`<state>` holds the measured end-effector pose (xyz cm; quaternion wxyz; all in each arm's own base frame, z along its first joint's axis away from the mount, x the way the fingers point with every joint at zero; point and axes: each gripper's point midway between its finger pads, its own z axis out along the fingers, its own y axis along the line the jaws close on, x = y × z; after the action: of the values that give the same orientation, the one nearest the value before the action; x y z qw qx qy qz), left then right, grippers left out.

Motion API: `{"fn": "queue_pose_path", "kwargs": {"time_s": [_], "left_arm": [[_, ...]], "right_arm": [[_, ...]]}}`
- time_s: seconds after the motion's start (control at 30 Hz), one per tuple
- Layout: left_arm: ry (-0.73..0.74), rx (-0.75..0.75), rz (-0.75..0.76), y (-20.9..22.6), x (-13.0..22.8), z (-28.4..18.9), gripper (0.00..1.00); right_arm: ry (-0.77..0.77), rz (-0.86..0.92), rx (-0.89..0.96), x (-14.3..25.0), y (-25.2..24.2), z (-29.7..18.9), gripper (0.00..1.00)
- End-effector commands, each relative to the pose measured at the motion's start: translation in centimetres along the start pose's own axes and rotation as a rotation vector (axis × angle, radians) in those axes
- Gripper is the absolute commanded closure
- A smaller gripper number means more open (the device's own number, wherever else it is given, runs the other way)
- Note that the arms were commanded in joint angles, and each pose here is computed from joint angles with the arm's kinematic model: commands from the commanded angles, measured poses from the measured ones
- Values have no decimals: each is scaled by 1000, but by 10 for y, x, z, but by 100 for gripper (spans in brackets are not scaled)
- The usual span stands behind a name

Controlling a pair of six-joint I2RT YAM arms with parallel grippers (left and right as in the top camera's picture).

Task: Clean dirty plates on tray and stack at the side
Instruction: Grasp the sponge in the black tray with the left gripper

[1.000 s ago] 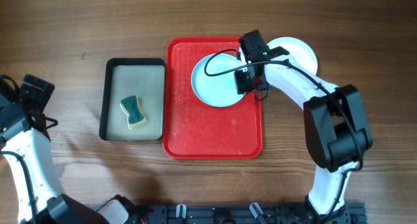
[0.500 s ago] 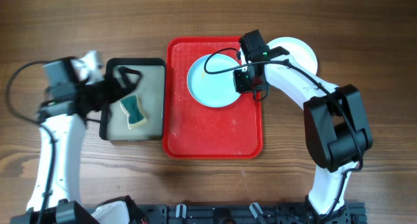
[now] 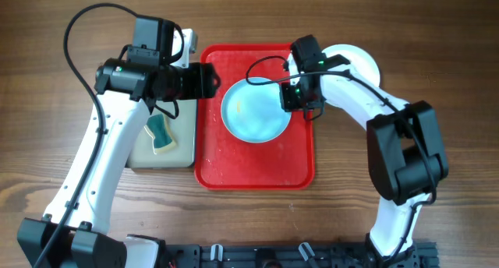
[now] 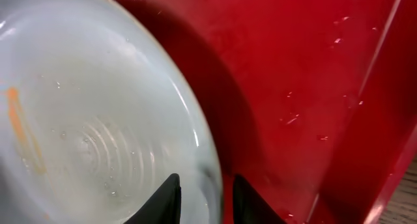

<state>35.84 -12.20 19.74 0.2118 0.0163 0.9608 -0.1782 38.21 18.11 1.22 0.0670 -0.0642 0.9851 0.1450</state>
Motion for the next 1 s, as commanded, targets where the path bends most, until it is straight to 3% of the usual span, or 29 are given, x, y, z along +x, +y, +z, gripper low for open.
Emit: {"fn": "queue_pose_path", "kwargs": {"time_s": [0.0,0.07,0.1,0.17,0.23,0.33,0.53,0.87,0.97], "left_arm": [[10,-7,21,-2,-3,10,59],[40,-113,-43,18,3,18,46],[44,-234,-128,40,7,18,44],[46,-426,-252,77,16,13,41],[99,-466,-320,92,28,14,42],[169,-509,-370,113,46,18,48],[241,-536,-539,155,94,41,47],[153,-528,-518,176,111,82,48],[155,-516,-456,177,110,85,54]], "right_arm": [[5,43,-162,-3,5,-17,74],[8,20,-191,-3,5,-20,74],[8,15,-190,-3,5,-20,74],[8,15,-191,-3,5,-20,73],[8,15,-190,-3,5,-19,73],[8,15,-190,-3,5,-19,72],[7,16,-190,-3,5,-20,72],[6,15,-191,-3,5,-19,71],[5,15,-191,-3,5,-19,70]]}}
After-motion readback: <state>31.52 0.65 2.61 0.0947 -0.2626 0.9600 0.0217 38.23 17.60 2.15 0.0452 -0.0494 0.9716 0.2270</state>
